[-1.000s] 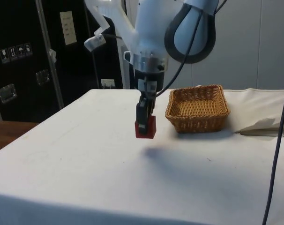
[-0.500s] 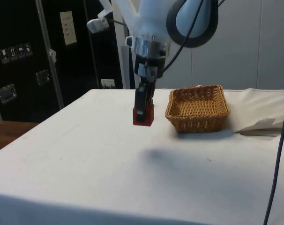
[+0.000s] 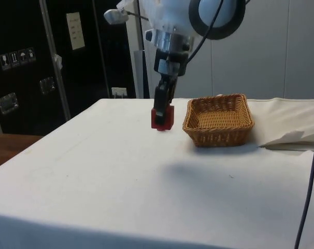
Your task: Pick up the object to the left of the cylinder and place it into the basket.
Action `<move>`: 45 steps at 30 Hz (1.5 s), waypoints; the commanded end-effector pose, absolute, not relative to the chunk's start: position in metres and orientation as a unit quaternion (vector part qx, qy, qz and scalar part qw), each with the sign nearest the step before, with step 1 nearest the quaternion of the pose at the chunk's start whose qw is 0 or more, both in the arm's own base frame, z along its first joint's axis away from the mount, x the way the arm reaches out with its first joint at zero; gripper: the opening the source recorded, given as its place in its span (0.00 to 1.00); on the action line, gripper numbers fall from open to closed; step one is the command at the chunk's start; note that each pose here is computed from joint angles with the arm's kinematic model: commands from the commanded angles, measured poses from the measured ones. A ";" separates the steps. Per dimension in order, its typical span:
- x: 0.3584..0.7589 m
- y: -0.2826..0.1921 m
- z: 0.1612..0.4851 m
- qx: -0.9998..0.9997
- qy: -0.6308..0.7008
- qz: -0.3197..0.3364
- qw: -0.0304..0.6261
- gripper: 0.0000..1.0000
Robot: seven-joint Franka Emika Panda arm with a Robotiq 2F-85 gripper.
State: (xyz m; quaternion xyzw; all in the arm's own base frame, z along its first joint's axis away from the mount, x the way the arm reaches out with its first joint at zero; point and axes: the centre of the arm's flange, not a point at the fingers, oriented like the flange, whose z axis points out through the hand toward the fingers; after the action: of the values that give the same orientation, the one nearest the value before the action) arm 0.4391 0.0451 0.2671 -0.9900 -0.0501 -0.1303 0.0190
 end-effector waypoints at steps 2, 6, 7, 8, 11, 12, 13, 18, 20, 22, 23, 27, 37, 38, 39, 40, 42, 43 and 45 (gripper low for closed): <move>0.438 0.041 0.268 -0.990 -0.052 -0.128 0.017 0.01; 0.438 0.035 0.272 -0.990 -0.055 -0.126 0.018 0.01; 0.438 0.034 0.272 -0.990 -0.057 -0.126 0.018 0.01; 0.438 0.033 0.273 -0.990 -0.058 -0.125 0.019 0.01; 0.437 0.030 0.274 -0.990 -0.062 -0.123 0.018 0.01; 0.438 0.033 0.276 -0.990 -0.061 -0.125 0.023 0.01; 0.436 0.028 0.274 -0.990 -0.063 -0.123 0.018 0.01; 0.430 0.023 0.271 -0.990 -0.074 -0.120 0.015 0.01; 0.428 0.020 0.269 -0.990 -0.079 -0.118 0.014 0.01; 0.427 0.019 0.267 -0.990 -0.081 -0.115 0.013 0.01; 0.427 0.024 0.271 -0.990 -0.081 -0.117 0.022 0.01; 0.425 0.017 0.265 -0.990 -0.087 -0.112 0.012 0.01; 0.411 0.000 0.260 -0.989 -0.100 -0.106 0.015 0.01; 0.410 -0.002 0.260 -0.989 -0.101 -0.106 0.015 0.01; 0.408 -0.005 0.260 -0.989 -0.101 -0.107 0.016 0.01; 0.410 0.000 0.262 -0.989 -0.100 -0.106 0.021 0.01; 0.405 -0.009 0.260 -0.989 -0.104 -0.106 0.017 0.01; 0.404 -0.012 0.260 -0.989 -0.104 -0.106 0.018 0.01; 0.400 -0.019 0.259 -0.989 -0.106 -0.106 0.019 0.01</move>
State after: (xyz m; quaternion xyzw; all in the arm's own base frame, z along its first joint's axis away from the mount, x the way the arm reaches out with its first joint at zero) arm 0.4006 -0.0152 0.2599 -0.9887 -0.1047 -0.1044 0.0239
